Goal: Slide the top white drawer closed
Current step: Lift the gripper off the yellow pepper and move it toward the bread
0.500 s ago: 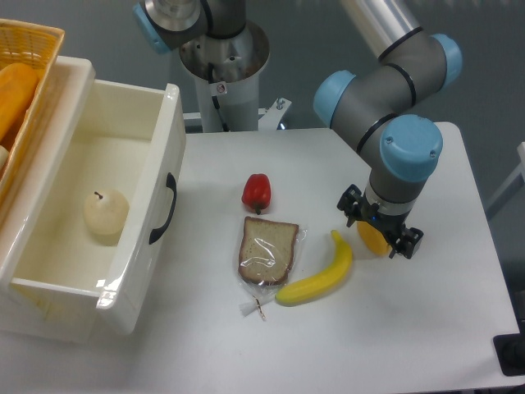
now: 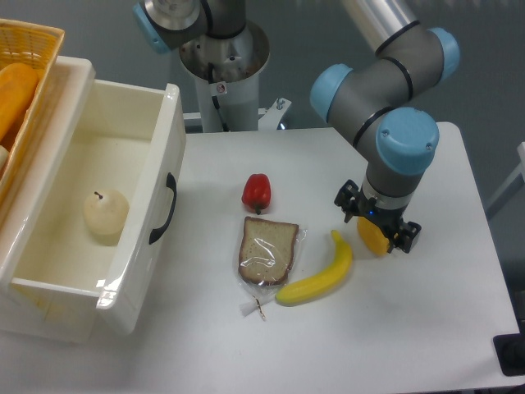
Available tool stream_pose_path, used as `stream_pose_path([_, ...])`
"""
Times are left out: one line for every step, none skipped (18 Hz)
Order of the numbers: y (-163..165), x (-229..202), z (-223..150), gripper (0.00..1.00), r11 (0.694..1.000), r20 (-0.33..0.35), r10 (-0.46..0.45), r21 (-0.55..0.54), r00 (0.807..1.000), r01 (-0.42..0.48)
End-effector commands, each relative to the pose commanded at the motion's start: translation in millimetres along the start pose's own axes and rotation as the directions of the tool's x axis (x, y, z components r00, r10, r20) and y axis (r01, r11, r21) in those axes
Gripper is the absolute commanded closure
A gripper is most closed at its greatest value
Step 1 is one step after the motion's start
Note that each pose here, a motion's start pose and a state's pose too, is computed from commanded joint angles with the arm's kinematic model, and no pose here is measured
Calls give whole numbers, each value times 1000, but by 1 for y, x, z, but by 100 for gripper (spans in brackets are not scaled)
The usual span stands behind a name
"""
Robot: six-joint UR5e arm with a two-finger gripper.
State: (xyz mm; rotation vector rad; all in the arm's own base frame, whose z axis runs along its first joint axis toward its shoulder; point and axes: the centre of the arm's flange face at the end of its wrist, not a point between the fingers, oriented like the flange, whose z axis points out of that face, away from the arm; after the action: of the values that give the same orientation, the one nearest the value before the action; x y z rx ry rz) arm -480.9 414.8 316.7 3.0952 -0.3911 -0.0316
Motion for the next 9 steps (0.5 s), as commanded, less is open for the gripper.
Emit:
stream_pose_path([-2, 11, -7, 0, 1000, 4, 1, 3, 1000, -1])
stream_pose_path([-11, 21, -15, 0, 999, 9, -35, 0, 999, 35])
stream_pose_path([-17, 34, -14, 0, 990, -11, -139, -3, 990, 139])
stream_pose_path([-25, 50, -11, 0, 970, -27, -244, 0, 969, 244])
stream_pose_path([-41, 61, -11, 0, 957, -33, -291, 7, 956, 291])
stream_pose_path([-51, 67, -14, 0, 958, -32, -287, 14, 957, 287])
stream_pose_path([-57, 70, -17, 0, 958, -31, -287, 22, 958, 287])
stream_pose_path([-75, 80, -22, 0, 957, -43, -283, 51, 958, 285])
stream_pose_path([-83, 83, -27, 0, 943, -64, -319, 82, 946, 323])
